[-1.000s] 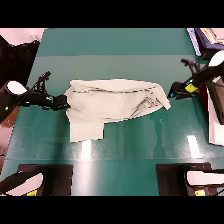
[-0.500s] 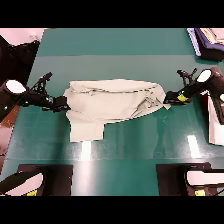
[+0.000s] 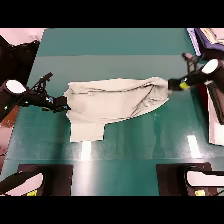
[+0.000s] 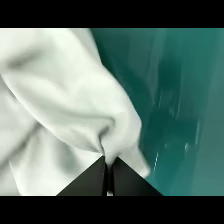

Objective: Fold the shirts.

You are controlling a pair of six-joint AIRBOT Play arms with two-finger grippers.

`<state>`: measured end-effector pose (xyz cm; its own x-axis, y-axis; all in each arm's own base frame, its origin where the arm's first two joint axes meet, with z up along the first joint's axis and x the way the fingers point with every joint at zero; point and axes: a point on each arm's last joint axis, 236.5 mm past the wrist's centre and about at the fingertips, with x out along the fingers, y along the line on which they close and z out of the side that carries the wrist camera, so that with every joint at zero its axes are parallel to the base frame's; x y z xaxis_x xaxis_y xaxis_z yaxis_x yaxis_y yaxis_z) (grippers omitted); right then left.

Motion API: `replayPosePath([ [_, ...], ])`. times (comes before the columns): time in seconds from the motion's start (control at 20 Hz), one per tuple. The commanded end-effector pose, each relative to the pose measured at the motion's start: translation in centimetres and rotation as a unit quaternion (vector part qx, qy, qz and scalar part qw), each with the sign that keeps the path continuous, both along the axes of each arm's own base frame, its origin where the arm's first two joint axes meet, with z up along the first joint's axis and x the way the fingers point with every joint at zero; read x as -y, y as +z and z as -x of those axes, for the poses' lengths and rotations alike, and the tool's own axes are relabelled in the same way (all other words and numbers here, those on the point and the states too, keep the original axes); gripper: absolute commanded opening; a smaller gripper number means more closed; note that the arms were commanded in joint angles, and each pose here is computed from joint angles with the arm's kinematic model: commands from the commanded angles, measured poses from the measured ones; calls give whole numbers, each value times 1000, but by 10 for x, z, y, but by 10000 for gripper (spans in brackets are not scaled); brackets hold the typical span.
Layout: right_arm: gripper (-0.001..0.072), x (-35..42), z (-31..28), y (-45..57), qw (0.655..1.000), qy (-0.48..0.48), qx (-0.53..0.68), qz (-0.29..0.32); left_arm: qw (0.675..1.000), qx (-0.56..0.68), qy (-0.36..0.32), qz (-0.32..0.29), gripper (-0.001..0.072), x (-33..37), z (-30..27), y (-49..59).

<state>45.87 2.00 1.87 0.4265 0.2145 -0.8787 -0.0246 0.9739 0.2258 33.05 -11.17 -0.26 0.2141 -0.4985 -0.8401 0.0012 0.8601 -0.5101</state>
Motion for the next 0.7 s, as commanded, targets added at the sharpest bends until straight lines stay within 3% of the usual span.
replayPosePath([
  [0.0,23,10,-54,64,991,-29,129,8,1000,-7,-5,1,26,1,4,0],
  [0.05,171,10,-60,63,991,-29,129,8,1000,-10,-7,2,26,1,6,0],
  [0.1,521,11,-63,56,993,-26,115,7,1000,-13,-8,2,26,2,7,0],
  [0.15,679,11,-60,44,996,-20,84,4,1000,-16,-11,3,26,2,9,0],
  [0.25,661,20,-41,16,1000,-13,2,-4,1000,-22,-15,4,26,3,12,-1],
  [0.3,562,24,-26,1,999,-9,-44,-9,1000,-23,-15,4,26,3,13,-1],
  [0.4,436,35,7,-27,992,-4,-124,-21,1000,-23,-15,4,26,3,13,-1],
  [0.65,427,34,67,-68,977,4,-207,-52,1000,-23,-15,4,26,3,13,-1],
])
